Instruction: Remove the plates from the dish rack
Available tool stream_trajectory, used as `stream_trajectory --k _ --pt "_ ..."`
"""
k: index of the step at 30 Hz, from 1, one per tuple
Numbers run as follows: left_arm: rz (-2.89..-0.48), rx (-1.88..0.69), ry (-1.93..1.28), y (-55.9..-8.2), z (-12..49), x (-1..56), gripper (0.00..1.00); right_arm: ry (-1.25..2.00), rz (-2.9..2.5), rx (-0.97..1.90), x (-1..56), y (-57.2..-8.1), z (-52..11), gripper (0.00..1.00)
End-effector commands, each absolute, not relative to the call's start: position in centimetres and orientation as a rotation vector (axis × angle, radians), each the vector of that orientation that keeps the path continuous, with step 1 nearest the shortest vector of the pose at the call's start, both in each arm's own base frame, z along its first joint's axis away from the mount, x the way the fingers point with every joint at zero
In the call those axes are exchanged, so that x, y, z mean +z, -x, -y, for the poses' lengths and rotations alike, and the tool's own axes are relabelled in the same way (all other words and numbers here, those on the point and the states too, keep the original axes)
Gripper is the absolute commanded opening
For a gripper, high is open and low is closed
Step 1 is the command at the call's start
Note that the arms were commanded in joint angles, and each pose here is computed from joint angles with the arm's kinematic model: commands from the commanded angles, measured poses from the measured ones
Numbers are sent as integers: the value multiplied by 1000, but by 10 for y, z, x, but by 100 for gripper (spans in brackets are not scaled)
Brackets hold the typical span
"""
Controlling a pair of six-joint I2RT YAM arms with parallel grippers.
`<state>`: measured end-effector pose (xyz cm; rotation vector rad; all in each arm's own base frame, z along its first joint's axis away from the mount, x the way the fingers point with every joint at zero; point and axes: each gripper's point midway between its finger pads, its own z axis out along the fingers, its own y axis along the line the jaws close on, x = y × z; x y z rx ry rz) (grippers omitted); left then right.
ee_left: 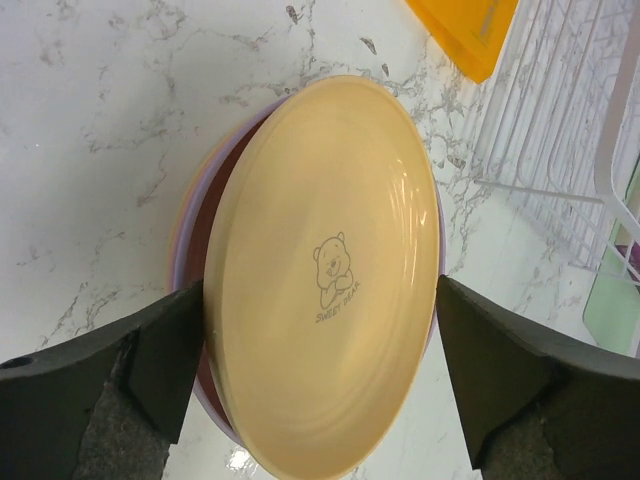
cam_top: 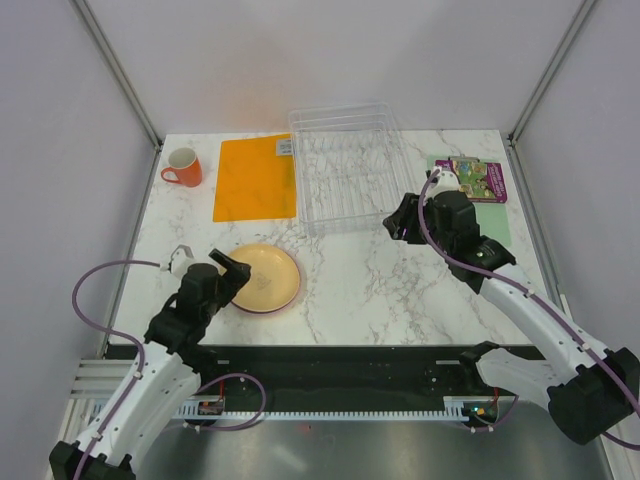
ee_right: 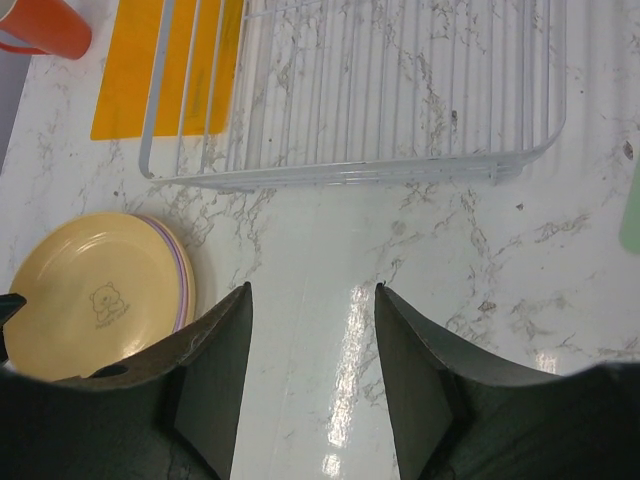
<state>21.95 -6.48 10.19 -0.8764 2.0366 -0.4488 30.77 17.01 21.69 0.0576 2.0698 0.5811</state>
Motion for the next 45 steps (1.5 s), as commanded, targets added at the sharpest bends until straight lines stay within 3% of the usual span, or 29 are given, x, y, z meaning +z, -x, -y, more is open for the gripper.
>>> stream_trajectory --k 1,8,13,27,30,33,34,45 --pt "-1971 -447 898 -224 59 107 100 -50 -2053 587 218 -311 -172 59" --pt "-1992 -495 811 -237 74 113 100 -48 -2067 584 212 -310 -172 59" --pt "-2097 -312 887 -230 58 102 100 -48 -2071 582 210 -309 -172 60" --pt "-1945 -339 675 -239 52 199 100 -45 -2092 499 199 -311 -161 67" --pt "-1943 -378 596 -242 61 216 100 -19 -2077 472 204 -312 -158 75" --pt "-1945 -453 365 -249 85 236 100 27 -2052 407 211 -312 -149 94" --pt "-1941 -492 309 -249 94 244 100 7 -2047 347 209 -314 -139 97" --pt "-1685 -489 13 -263 106 311 100 -211 -1903 -79 203 -311 -57 98"
